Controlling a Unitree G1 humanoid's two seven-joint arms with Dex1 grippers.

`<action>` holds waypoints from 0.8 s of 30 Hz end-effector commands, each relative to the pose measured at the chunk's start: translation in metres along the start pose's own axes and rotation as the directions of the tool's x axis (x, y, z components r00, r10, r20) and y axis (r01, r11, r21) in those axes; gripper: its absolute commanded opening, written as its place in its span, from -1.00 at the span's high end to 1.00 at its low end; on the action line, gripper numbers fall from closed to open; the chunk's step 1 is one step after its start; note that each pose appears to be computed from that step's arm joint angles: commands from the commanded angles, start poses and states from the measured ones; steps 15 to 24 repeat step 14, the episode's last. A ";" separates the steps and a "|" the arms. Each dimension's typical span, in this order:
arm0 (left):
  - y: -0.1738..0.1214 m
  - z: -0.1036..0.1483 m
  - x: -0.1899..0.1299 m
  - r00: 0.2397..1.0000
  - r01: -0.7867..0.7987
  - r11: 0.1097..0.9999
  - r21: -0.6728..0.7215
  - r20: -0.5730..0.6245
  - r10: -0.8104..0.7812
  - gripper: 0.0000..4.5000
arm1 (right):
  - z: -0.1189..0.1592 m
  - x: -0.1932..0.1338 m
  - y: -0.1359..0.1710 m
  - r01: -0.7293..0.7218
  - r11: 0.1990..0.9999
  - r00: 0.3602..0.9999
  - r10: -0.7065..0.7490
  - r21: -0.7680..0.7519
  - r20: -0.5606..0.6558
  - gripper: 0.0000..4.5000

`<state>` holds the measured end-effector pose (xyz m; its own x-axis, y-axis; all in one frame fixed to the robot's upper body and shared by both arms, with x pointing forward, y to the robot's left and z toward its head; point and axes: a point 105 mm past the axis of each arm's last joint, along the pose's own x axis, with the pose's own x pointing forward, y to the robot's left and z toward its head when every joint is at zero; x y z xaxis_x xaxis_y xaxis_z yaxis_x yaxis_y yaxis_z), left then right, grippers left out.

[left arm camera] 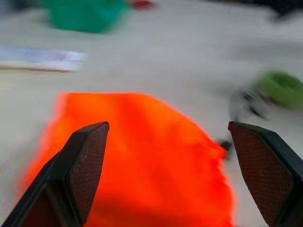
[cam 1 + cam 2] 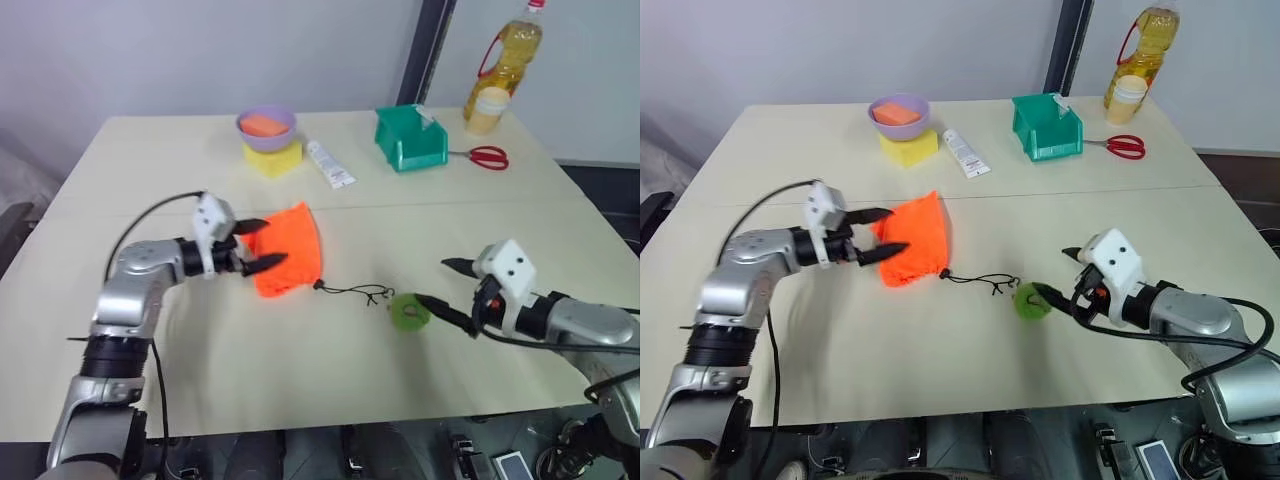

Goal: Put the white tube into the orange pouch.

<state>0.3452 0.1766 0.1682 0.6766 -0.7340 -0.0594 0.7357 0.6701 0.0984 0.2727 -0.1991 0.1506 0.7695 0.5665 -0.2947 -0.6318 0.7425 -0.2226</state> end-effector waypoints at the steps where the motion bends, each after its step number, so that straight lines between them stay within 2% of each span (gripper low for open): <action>1: 0.019 -0.002 -0.031 0.980 -0.200 0.979 -0.024 0.015 0.201 -0.90 | 0.004 0.001 -0.012 0.049 0.999 0.997 -0.050 0.023 0.061 -0.89; 5: 0.025 -0.025 -0.056 0.941 -0.339 0.939 -0.066 -0.034 0.337 -0.90 | -0.005 0.007 -0.015 0.044 0.997 0.996 -0.048 0.060 0.072 -0.89; 9: 0.020 -0.040 -0.069 0.917 -0.398 0.915 -0.063 -0.068 0.394 -0.90 | -0.011 0.014 -0.018 0.030 0.995 0.996 -0.039 0.100 0.086 -0.89; 24: 0.013 -0.046 -0.071 0.912 -0.409 0.909 -0.079 -0.074 0.404 -0.90 | -0.017 0.022 -0.017 0.019 0.994 0.996 -0.028 0.105 0.084 -0.89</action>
